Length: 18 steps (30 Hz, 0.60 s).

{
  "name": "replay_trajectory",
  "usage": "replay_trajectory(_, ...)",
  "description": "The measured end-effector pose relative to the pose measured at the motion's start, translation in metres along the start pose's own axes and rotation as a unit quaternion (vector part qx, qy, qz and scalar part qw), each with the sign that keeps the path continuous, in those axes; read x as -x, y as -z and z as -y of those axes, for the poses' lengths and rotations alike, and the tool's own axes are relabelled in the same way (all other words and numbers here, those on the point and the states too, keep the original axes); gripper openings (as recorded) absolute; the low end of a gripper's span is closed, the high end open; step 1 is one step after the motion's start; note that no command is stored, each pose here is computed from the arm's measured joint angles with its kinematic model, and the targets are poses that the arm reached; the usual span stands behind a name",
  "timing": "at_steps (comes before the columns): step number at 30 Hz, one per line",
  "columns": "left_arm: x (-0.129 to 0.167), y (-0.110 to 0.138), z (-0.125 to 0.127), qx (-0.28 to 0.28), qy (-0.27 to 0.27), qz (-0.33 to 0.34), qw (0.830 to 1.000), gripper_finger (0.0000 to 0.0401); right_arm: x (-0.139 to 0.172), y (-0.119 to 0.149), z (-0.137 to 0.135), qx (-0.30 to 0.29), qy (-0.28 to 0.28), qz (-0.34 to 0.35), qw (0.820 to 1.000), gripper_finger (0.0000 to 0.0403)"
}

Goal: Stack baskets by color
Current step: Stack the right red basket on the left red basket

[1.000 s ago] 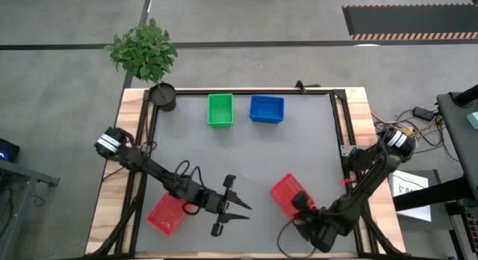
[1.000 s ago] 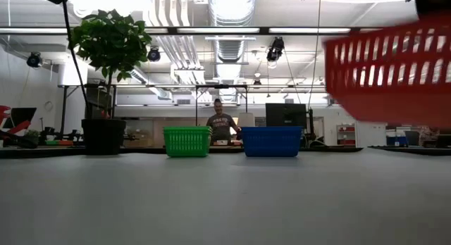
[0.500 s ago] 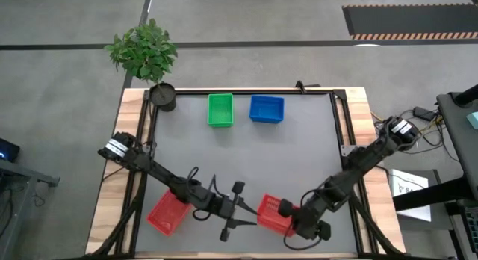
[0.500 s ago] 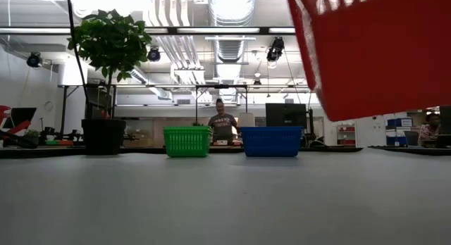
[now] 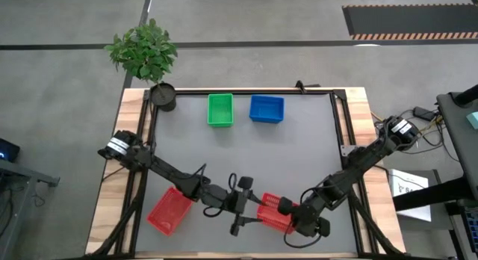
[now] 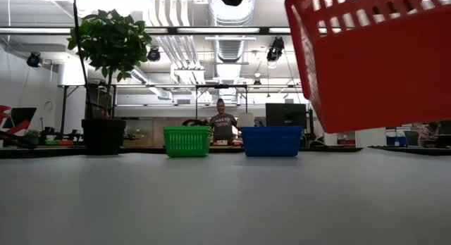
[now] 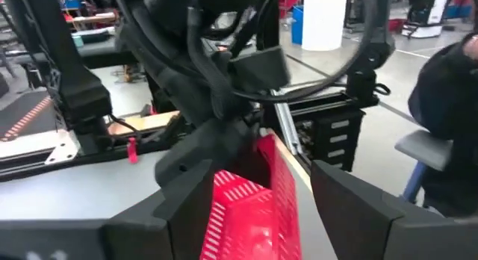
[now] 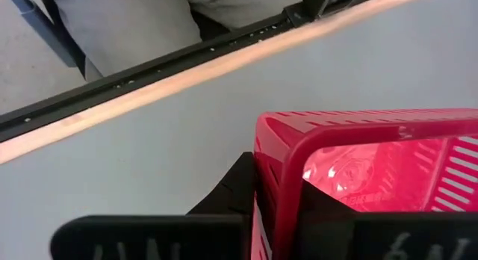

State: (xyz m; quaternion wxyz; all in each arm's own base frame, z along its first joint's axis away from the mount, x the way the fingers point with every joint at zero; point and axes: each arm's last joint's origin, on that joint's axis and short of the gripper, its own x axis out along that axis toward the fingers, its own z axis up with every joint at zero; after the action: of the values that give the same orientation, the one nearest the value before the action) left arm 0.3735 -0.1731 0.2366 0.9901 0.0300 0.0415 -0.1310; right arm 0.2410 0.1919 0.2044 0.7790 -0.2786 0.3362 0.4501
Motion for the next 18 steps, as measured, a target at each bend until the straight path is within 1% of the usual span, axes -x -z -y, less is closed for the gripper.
replay_trajectory(4, -0.004, 0.005, -0.010, 0.011, 0.020, -0.007, 1.000, 0.0210, 0.001, 0.003, 0.005, -0.006, 0.008, -0.005, 1.000, 0.0008)
replay_trajectory(7, -0.007, 0.011, -0.017, 0.026, 0.016, -0.019, 0.999, 0.0210, 0.002, 0.006, 0.011, -0.004, 0.027, -0.012, 1.000, 0.0008)
replay_trajectory(11, -0.011, 0.024, -0.025, 0.029, 0.006, -0.043, 0.999, 0.0210, 0.005, 0.013, 0.023, -0.015, 0.041, -0.016, 0.999, 0.0008)
replay_trajectory(14, -0.014, 0.031, -0.029, 0.029, 0.014, -0.054, 0.998, 0.0210, 0.007, 0.017, 0.031, -0.026, 0.050, -0.019, 0.998, 0.0008)
replay_trajectory(18, -0.015, 0.041, -0.032, 0.038, 0.013, -0.074, 0.996, 0.0210, 0.010, 0.022, 0.039, -0.022, 0.057, -0.020, 0.998, 0.0008)
